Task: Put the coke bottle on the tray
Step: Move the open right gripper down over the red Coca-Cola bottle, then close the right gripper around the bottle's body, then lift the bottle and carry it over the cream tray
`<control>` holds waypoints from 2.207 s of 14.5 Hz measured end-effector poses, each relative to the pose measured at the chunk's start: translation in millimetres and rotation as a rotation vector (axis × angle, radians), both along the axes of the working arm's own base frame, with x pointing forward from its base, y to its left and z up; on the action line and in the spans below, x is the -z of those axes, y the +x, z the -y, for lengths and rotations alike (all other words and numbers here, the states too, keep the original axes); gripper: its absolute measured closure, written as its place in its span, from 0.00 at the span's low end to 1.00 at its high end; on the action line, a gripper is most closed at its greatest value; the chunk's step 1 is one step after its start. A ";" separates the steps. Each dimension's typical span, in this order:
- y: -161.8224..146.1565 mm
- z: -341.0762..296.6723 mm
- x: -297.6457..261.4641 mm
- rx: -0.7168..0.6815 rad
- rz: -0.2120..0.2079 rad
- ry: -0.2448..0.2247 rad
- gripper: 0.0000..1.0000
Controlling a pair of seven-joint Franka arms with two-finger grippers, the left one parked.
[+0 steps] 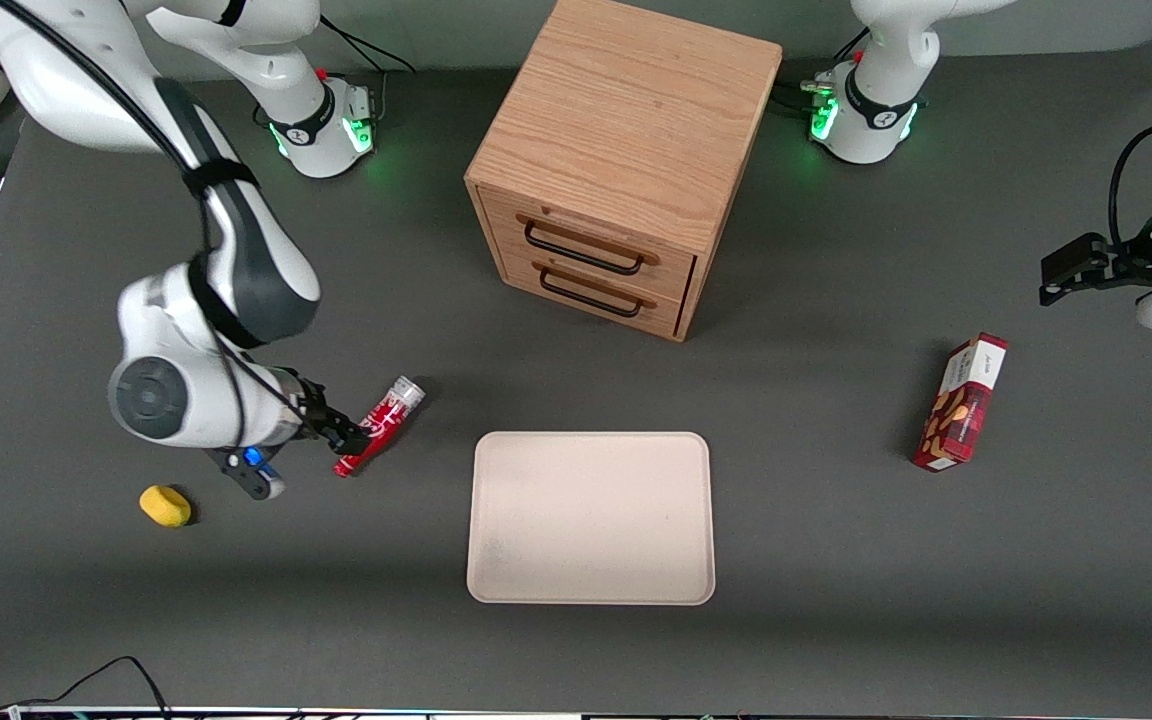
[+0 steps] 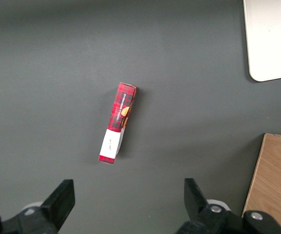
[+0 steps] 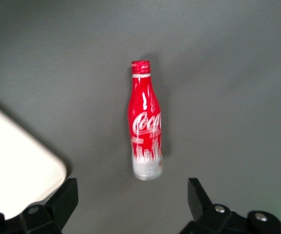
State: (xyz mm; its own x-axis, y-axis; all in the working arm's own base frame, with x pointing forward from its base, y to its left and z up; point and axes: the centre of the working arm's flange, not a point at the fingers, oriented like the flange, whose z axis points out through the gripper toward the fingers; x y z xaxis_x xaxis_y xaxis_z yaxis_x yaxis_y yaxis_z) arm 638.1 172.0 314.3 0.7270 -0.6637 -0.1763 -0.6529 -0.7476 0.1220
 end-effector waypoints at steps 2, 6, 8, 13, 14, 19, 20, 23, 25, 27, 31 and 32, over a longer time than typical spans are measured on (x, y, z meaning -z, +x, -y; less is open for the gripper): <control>-11.7 -1.3 37.0 -0.003 0.009 -0.009 0.00; -22.1 -0.9 73.2 0.011 0.032 -0.042 0.00; -26.5 -1.7 87.3 0.011 0.054 -0.042 0.00; -31.0 -3.7 119.0 0.021 0.076 -0.025 0.00; -31.1 -3.1 123.9 0.018 0.080 -0.026 0.00; -36.8 -0.2 142.0 0.003 0.091 -0.031 0.17; -36.9 -0.2 142.1 0.002 0.091 -0.032 0.25; -36.6 -1.2 141.3 -0.013 0.098 -0.039 0.44; -35.8 -2.6 140.0 -0.025 0.106 -0.043 0.44; -32.0 -4.7 131.8 -0.046 0.124 -0.045 0.44; -12.7 -15.7 40.3 -0.196 0.121 -0.071 0.44; -7.7 -19.7 4.2 -0.254 0.126 -0.075 0.44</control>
